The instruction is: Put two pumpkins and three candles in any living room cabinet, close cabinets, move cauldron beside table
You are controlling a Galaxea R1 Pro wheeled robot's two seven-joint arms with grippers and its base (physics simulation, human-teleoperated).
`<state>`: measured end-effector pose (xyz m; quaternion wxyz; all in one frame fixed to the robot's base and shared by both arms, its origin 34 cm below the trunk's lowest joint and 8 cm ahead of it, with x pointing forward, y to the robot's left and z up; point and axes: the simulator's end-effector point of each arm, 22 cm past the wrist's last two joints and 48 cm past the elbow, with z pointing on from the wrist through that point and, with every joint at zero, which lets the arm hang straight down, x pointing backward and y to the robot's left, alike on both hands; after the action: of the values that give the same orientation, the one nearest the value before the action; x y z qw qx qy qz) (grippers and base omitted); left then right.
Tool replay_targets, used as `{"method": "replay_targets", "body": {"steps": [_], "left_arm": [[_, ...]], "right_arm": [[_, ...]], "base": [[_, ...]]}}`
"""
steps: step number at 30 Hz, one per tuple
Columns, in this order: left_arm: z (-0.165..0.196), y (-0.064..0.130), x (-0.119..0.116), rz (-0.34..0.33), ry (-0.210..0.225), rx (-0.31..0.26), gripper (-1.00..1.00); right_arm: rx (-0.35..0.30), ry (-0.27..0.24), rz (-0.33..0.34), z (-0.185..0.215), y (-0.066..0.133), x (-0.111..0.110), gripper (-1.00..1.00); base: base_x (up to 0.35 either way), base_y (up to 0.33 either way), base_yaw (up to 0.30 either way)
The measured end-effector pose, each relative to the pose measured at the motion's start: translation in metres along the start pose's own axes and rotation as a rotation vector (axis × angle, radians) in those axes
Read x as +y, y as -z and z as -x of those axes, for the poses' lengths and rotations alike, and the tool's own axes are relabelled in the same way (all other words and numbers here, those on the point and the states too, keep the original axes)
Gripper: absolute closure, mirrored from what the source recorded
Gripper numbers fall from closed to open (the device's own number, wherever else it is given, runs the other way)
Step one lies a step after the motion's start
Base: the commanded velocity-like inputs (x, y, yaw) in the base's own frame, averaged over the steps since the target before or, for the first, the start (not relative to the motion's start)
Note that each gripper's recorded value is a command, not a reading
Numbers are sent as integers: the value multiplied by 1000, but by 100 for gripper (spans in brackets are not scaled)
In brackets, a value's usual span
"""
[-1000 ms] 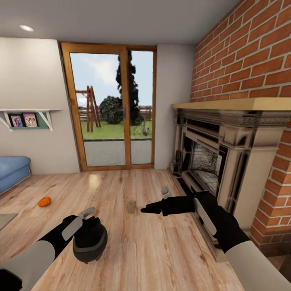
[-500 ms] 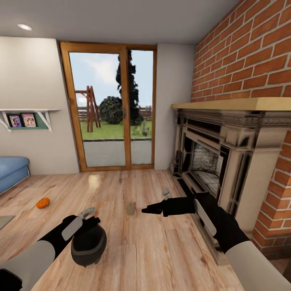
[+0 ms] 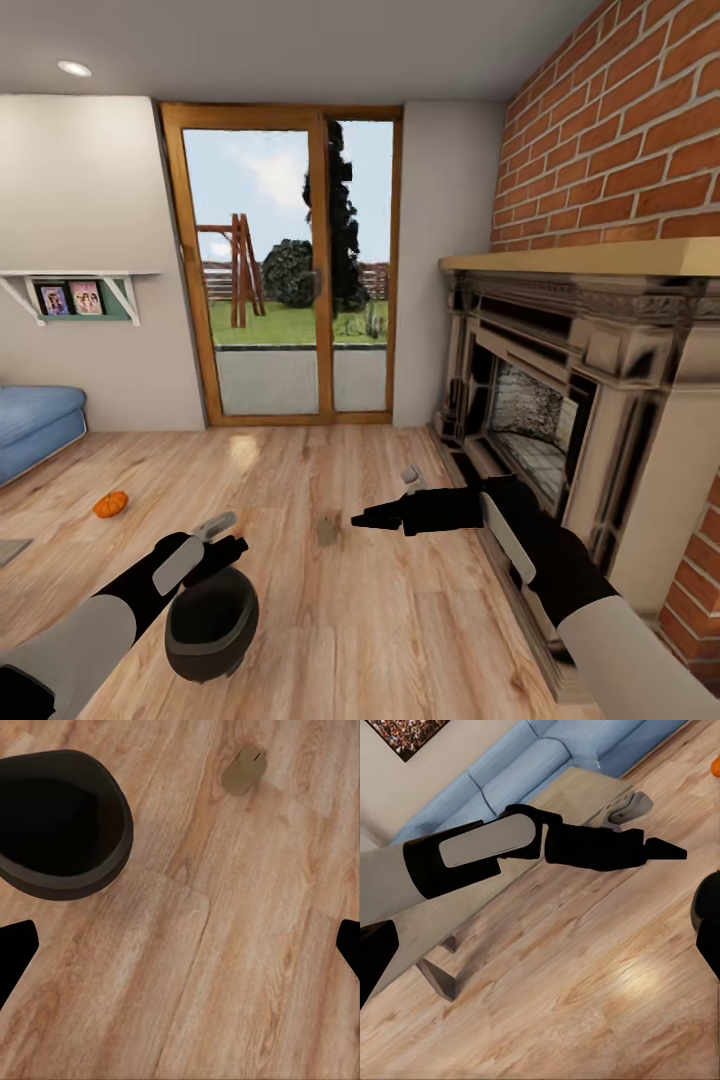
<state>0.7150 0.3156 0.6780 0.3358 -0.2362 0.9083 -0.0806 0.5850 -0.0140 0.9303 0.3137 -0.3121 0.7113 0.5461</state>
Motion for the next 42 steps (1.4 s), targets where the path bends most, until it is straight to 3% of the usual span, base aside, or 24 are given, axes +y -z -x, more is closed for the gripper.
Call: {"method": "replay_targets", "body": {"steps": [17,42], "left_arm": [[0,0,0,1,-1,0,-100],[0,0,0,1,2,1,-100]], "right_arm": [[0,1,2,0,0,1,-100],[-1,0,3,0,0,1,-100]], "base": [[264,-192,54],[331,-6,21]]}}
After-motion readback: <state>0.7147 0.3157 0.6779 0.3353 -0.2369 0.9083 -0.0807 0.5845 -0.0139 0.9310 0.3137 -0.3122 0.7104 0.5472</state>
